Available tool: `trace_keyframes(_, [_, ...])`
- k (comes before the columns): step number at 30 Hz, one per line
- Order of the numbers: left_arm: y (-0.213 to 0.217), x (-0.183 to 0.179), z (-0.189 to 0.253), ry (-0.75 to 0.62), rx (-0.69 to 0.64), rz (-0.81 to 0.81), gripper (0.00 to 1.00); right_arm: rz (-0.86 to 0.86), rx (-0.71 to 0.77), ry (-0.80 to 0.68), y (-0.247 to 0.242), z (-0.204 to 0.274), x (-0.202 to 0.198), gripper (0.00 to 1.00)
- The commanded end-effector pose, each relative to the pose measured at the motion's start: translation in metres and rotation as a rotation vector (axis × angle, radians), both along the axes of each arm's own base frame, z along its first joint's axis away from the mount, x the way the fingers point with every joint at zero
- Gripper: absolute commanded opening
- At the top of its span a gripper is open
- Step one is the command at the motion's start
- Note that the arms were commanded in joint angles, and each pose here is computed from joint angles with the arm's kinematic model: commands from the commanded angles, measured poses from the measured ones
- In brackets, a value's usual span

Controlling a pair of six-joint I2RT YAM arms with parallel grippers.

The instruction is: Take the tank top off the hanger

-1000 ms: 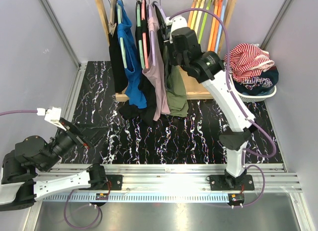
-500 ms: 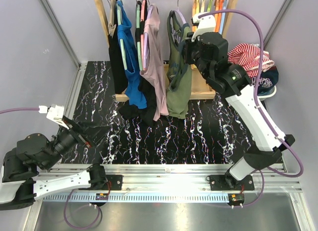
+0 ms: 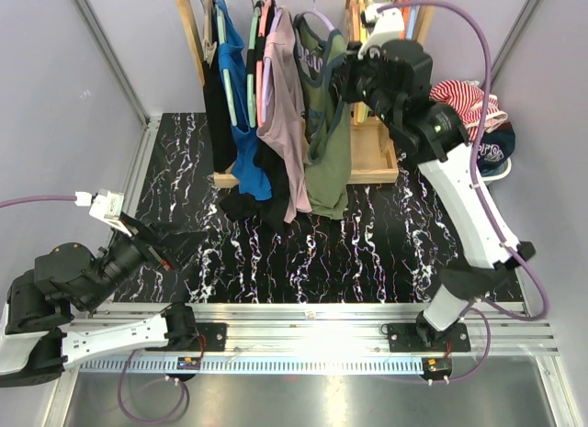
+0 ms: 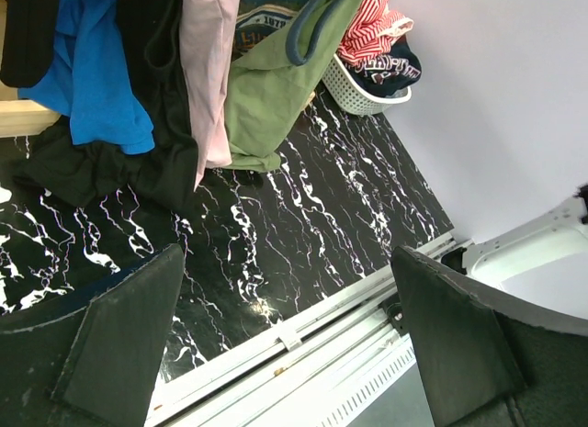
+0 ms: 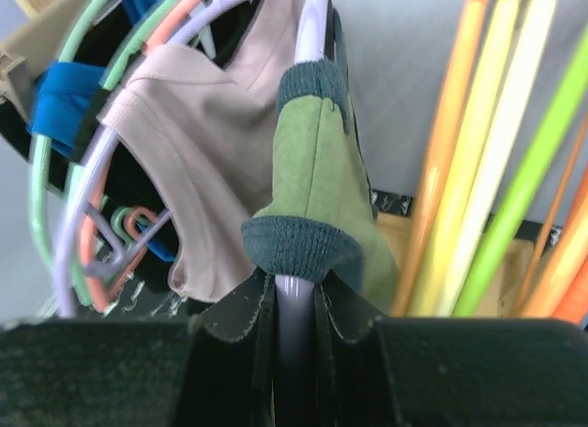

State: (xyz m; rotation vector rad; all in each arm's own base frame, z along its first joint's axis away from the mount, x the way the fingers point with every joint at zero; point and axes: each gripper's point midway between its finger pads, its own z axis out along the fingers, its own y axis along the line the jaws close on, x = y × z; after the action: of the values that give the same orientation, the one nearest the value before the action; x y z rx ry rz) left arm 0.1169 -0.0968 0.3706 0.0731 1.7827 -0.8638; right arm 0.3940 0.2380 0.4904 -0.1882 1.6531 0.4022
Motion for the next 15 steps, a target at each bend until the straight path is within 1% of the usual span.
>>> trace_keyframes(1, [0.004,0.003,0.019,-0.030,-0.055,0.026,0.99,0.061,0.082,-0.057,0.002,0.057,-0.017,0.00])
trace_keyframes(2, [0.005,0.003,0.019,-0.029,-0.058,0.026,0.99,0.057,0.064,-0.021,0.003,0.049,-0.015,0.00])
trace_keyframes(3, [0.005,0.003,0.018,-0.028,-0.057,0.031,0.99,0.063,-0.010,0.089,0.010,0.012,-0.008,0.00])
trace_keyframes(4, [0.004,0.004,0.017,-0.027,-0.055,0.029,0.99,0.066,-0.012,0.092,0.007,0.016,-0.012,0.00])
trace_keyframes(6, [0.004,0.004,0.018,-0.029,-0.056,0.031,0.99,0.056,-0.049,0.179,0.007,-0.011,-0.012,0.00])
trace_keyframes(7, [0.003,0.005,0.017,-0.028,-0.053,0.032,0.99,0.054,-0.076,0.227,0.010,-0.031,-0.009,0.00])
trace_keyframes(8, [0.002,0.005,0.017,-0.029,-0.052,0.032,0.99,0.061,-0.082,0.237,0.011,-0.038,-0.009,0.00])
trace_keyframes(9, [0.001,0.005,0.016,-0.030,-0.049,0.032,0.99,0.060,-0.020,0.150,0.007,-0.009,-0.014,0.00])
trace_keyframes(10, [0.001,0.005,0.016,-0.030,-0.047,0.030,0.99,0.053,-0.036,0.179,0.009,-0.030,-0.009,0.00])
trace_keyframes(11, [0.000,0.006,0.015,-0.028,-0.041,0.030,0.99,0.044,-0.014,0.141,0.007,-0.021,-0.010,0.00])
trace_keyframes(12, [-0.001,0.006,0.015,-0.028,-0.041,0.030,0.99,0.020,0.025,0.070,0.000,0.000,-0.012,0.00])
trace_keyframes(14, [-0.002,0.007,0.016,-0.030,-0.038,0.030,0.99,-0.007,0.034,0.042,-0.005,0.008,-0.010,0.00])
trace_keyframes(15, [-0.003,0.007,0.016,-0.032,-0.033,0.029,0.99,-0.018,0.054,0.002,-0.006,0.018,-0.007,0.00])
